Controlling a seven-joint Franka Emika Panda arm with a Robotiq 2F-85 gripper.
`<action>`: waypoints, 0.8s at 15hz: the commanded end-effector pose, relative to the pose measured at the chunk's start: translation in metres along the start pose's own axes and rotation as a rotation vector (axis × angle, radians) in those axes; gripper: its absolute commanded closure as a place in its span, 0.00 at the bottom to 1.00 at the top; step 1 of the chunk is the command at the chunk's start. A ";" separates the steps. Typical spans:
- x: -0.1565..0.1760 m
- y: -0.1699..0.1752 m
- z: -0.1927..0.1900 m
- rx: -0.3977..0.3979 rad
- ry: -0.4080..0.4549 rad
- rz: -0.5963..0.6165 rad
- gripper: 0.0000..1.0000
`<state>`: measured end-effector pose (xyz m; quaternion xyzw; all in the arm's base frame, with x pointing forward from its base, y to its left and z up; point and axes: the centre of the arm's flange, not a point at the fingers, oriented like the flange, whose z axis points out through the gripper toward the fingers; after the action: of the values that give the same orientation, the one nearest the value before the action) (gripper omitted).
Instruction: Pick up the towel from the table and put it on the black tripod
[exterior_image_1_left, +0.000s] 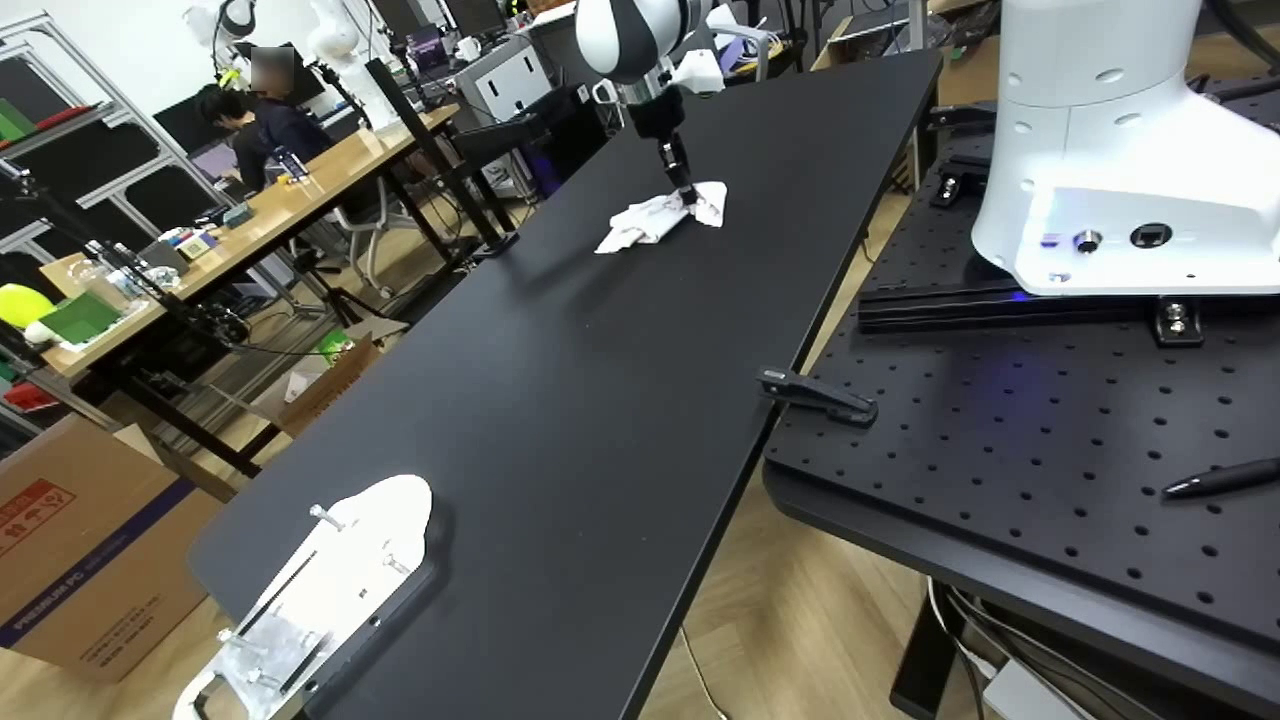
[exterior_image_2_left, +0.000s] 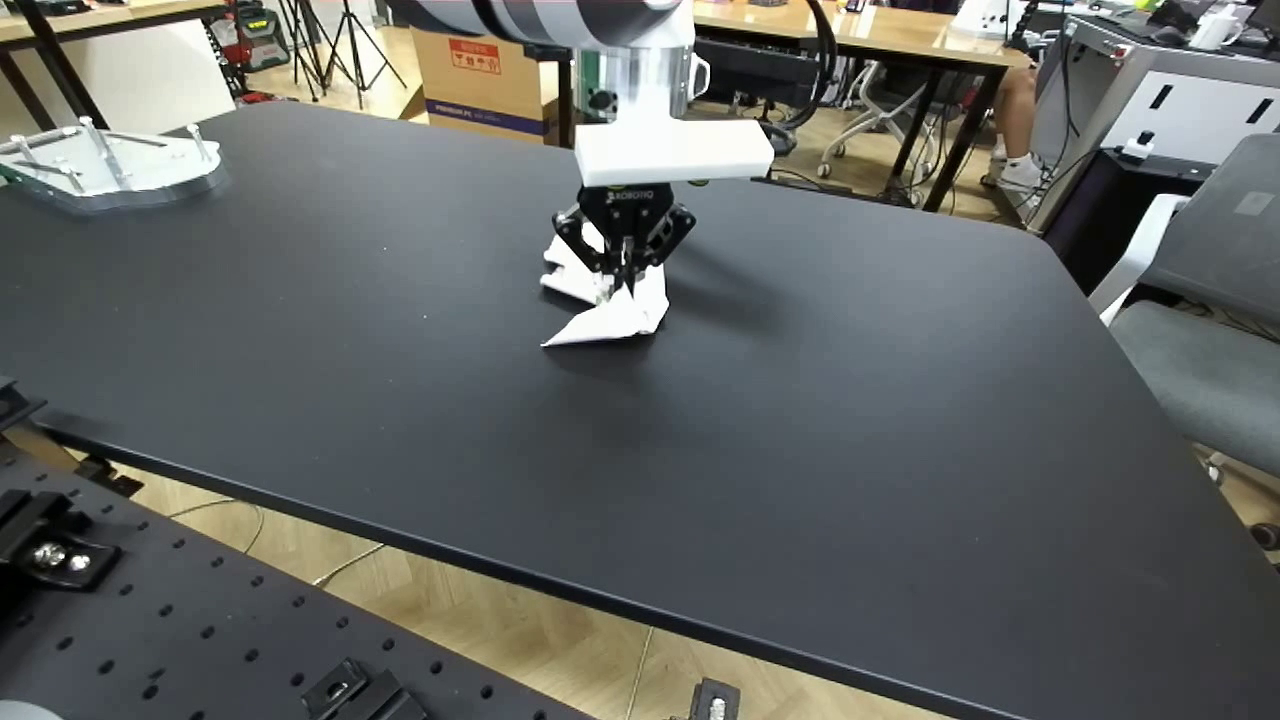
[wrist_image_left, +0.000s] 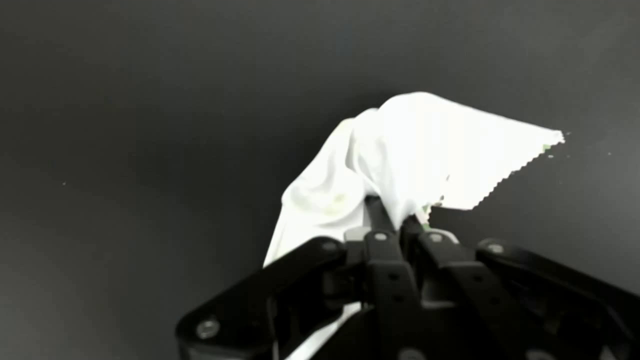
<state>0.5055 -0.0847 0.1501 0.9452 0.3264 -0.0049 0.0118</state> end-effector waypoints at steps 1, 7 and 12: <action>-0.002 -0.008 -0.039 -0.016 0.021 -0.018 0.98; 0.009 -0.018 -0.112 -0.052 0.036 -0.033 0.98; 0.025 -0.029 -0.176 -0.082 0.039 -0.050 0.98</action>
<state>0.5108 -0.0535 0.2834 0.9351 0.3518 0.0233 0.0370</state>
